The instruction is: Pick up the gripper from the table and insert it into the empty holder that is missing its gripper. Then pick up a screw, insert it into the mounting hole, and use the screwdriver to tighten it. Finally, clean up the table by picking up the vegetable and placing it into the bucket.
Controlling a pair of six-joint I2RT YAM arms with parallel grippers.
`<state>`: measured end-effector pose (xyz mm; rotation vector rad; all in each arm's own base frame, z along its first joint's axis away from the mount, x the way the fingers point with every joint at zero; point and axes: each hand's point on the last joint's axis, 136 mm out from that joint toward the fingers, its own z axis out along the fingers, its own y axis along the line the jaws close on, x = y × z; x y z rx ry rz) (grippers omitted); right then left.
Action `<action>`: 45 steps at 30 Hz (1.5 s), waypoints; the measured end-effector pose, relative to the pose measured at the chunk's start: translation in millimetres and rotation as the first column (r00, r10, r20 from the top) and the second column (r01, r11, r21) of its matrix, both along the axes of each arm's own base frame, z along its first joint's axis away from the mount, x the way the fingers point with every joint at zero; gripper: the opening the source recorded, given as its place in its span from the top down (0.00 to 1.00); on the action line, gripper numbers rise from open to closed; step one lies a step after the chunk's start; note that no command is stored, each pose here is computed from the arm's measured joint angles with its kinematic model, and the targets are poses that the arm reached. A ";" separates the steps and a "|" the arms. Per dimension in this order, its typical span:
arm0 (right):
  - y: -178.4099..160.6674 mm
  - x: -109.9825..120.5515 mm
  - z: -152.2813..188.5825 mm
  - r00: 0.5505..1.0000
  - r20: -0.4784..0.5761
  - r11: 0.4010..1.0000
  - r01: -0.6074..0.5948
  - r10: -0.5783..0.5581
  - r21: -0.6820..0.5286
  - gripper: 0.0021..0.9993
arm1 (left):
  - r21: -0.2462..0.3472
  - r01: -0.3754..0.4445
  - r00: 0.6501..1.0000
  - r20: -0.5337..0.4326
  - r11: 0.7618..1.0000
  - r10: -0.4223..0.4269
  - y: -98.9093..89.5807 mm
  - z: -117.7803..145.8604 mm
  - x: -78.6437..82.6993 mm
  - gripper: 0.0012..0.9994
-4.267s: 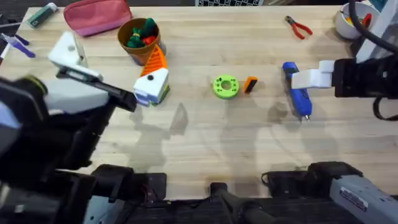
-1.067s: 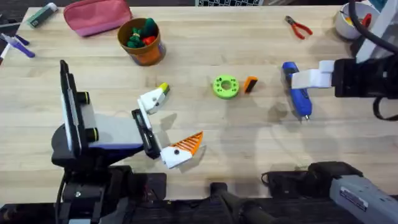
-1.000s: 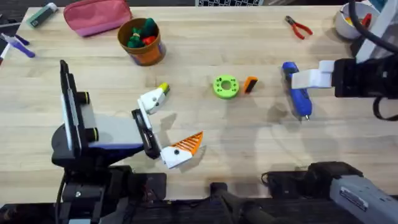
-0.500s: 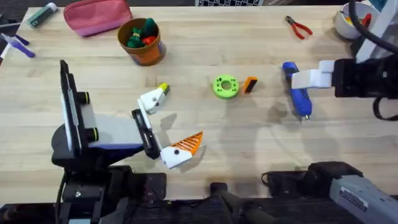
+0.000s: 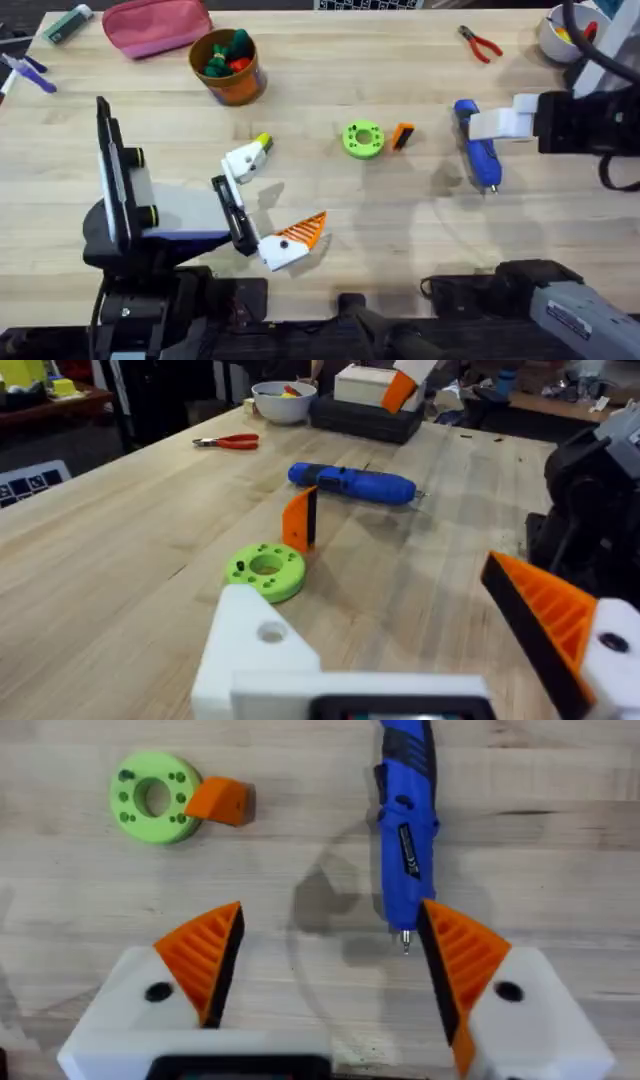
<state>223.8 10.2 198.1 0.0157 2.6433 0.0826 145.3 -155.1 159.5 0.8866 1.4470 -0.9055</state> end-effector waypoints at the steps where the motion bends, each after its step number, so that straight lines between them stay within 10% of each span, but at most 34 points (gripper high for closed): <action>1: 0.0 0.4 0.2 1.000 0.002 1.000 0.000 0.000 0.000 0.01 | 0.000 0.000 1.000 -0.001 1.000 0.000 0.0 -0.1 0.0 0.01; 22: 8.9 -10.6 -4.9 0.993 -0.062 0.993 0.107 -0.103 0.053 0.01 | 0.000 0.000 1.000 0.000 1.000 0.000 0.0 0.0 0.0 0.01; 45: 97.5 2.5 -41.2 0.933 -0.325 0.986 0.168 -0.151 0.025 0.01 | 0.000 0.000 1.000 -0.001 1.000 0.000 0.0 -0.1 0.0 0.01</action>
